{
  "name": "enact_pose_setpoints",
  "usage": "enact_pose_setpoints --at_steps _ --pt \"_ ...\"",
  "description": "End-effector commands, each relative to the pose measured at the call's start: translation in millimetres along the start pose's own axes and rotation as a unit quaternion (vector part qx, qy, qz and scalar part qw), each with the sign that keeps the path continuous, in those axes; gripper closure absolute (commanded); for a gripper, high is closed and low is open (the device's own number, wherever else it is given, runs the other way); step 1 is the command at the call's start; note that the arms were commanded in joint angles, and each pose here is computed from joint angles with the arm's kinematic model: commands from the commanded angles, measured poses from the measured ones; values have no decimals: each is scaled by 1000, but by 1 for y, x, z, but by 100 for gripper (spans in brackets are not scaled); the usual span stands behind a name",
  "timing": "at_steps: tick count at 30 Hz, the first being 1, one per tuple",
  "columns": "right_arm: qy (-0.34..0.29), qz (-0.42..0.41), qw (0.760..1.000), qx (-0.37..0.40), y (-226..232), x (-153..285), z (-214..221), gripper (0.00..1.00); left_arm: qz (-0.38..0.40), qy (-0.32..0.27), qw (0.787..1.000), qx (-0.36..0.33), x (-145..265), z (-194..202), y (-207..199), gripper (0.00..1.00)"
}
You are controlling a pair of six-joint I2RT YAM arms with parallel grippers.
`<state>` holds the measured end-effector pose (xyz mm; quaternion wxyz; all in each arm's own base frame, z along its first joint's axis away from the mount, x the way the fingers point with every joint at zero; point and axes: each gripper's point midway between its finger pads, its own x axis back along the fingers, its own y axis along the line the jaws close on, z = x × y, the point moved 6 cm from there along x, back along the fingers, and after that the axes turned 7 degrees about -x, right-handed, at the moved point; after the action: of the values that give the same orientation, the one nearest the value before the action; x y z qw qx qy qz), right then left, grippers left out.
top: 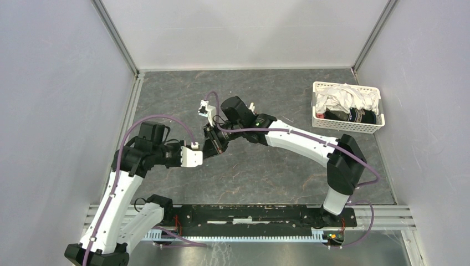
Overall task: Open the pen caps
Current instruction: Open the pen cap from the pen.
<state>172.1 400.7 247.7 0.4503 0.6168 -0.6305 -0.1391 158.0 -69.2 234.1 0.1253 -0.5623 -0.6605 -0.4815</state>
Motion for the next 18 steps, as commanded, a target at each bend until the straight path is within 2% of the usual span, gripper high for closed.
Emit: enact_pose_setpoints --at_steps 1,3,4,6,10,18 --pt "-13 -22 999 48 12 3 -14 96 -24 -23 999 -39 11 -14 14 74" --pt "-12 -22 998 59 11 7 -10 100 -16 -24 999 -33 14 -17 13 48" --pt "-13 -24 998 63 10 10 -8 100 -11 -26 999 -26 16 -18 12 41" --pt "-16 -35 997 71 10 15 -4 100 6 -31 999 -10 17 -21 8 35" --pt "-20 -50 995 83 12 22 3 100 30 -43 999 8 18 -25 5 31" --pt "-29 -59 994 91 16 26 2 100 63 -58 996 26 13 -26 0 37"
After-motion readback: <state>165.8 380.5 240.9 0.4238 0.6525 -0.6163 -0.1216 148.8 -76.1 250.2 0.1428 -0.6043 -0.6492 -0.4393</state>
